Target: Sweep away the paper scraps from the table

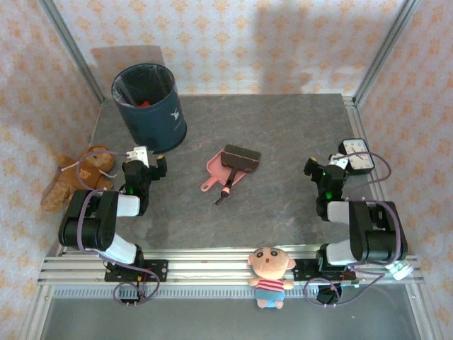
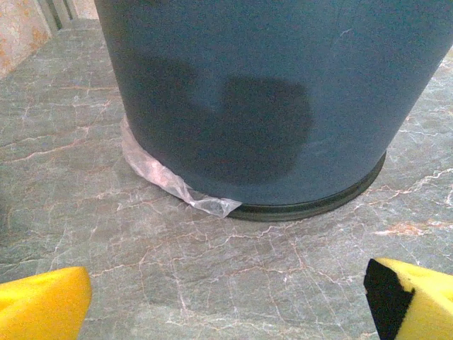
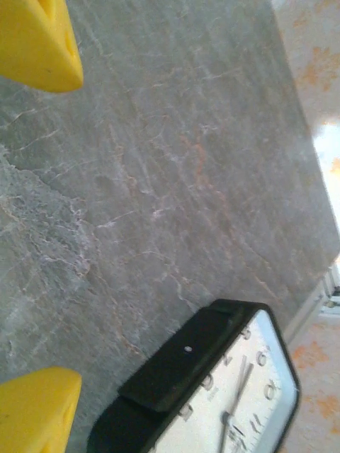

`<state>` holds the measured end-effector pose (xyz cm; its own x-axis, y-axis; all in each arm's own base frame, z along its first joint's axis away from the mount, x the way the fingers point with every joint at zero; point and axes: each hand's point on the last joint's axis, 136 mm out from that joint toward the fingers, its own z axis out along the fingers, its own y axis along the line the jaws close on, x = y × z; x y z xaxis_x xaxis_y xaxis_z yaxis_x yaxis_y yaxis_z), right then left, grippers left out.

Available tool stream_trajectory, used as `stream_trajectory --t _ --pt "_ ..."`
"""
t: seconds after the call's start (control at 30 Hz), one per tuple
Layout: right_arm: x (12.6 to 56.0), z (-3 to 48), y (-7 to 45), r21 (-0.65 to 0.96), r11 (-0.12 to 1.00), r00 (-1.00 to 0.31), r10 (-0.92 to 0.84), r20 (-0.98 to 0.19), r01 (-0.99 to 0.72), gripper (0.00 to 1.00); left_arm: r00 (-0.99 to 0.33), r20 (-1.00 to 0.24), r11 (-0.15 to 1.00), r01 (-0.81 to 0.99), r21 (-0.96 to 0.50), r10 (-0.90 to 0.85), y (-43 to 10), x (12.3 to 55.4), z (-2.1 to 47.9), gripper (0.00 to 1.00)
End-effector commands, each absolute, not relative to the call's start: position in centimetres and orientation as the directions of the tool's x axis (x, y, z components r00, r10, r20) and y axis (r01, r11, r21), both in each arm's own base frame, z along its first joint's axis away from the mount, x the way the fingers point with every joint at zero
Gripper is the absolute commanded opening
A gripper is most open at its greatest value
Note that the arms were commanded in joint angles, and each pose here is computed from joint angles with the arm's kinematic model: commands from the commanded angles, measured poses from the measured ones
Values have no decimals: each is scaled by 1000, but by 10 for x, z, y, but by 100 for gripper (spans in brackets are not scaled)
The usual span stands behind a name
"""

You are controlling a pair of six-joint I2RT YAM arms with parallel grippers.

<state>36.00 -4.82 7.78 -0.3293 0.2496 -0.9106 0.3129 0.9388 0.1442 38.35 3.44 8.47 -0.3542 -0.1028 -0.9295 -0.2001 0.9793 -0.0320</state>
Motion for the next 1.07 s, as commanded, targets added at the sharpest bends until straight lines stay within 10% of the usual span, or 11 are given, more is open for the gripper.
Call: stream_trajectory --t 0.0,1.03 --pt "377 95 -47 178 942 -246 251 -936 286 99 -317 -944 977 -214 -21 -90 36 391 97 100" --pt "393 89 -31 100 967 -355 181 -917 236 99 -348 -936 994 -113 -9 -48 19 396 95 100"
